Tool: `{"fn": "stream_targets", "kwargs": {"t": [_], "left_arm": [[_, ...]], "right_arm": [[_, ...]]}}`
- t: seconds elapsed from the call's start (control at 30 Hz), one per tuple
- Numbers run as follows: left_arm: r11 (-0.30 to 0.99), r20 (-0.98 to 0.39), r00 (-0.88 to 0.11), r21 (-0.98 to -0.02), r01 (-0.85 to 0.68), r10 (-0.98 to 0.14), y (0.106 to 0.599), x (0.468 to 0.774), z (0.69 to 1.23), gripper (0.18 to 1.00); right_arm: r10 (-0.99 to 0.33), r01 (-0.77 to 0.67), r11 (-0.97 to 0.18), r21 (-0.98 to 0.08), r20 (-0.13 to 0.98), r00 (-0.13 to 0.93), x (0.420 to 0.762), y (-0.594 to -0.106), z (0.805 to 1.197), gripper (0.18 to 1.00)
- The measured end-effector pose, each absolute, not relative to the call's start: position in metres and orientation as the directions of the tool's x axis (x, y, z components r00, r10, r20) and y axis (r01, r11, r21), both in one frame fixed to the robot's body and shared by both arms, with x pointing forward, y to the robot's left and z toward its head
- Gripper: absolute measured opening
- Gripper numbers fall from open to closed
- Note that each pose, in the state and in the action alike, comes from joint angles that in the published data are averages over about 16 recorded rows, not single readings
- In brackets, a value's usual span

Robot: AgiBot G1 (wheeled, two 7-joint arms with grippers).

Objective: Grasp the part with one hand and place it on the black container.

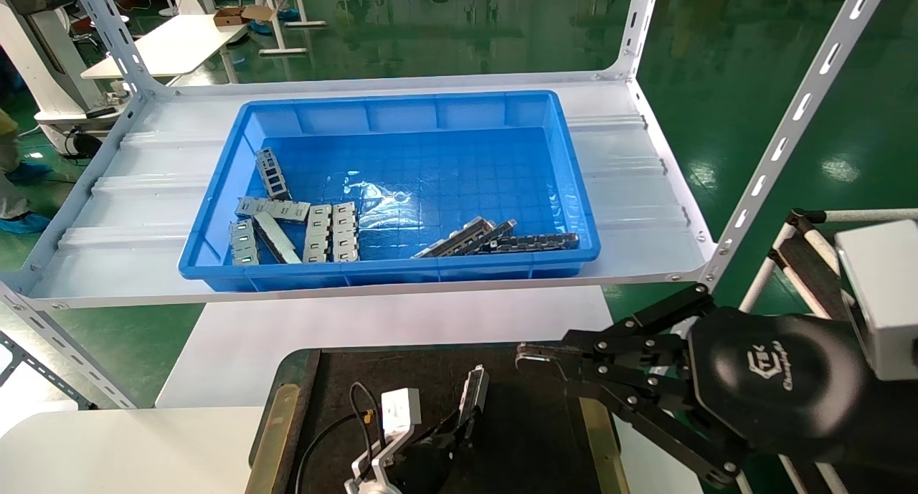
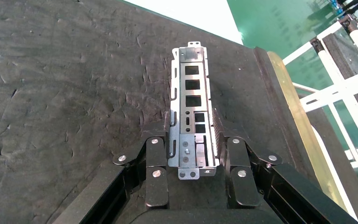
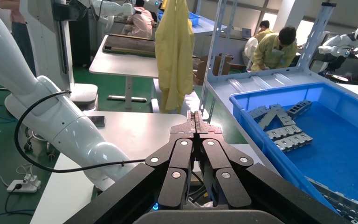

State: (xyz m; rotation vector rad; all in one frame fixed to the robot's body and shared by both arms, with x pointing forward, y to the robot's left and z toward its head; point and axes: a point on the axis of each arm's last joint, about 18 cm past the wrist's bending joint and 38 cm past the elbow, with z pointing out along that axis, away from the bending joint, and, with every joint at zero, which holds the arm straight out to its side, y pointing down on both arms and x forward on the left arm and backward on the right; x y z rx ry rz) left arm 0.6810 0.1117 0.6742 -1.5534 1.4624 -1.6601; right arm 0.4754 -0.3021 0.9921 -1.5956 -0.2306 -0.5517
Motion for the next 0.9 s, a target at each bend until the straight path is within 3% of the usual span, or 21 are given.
{"fn": "stream_targets", "kwargs": {"t": [0.3,0.57,0.9], "left_arm": [[-0.371,0.464,-0.258,-0.865,-0.338,-0.847,0.109,0.680,0.673,0.379],[-0.385,0.477,-0.257,-0.859,-0.337,-0.840,0.105,0.680,0.675,0.451],[-0.400,0.492,-0.280,-0.856,-0.327,-0.824,0.098,0.682,0.688,0.604]], "right_arm": [[-0.177,0.464,-0.112,-0.878,0.478,0.860,0.475,-0.302,0.992,0.206],[-0.177,0.464,-0.112,-0.878,0.478,0.860,0.475,-0.302,0.992,0.261],[-0.177,0.464,-0.112,-0.878,0.478,0.860,0.475,-0.302,0.992,0.426]]}}
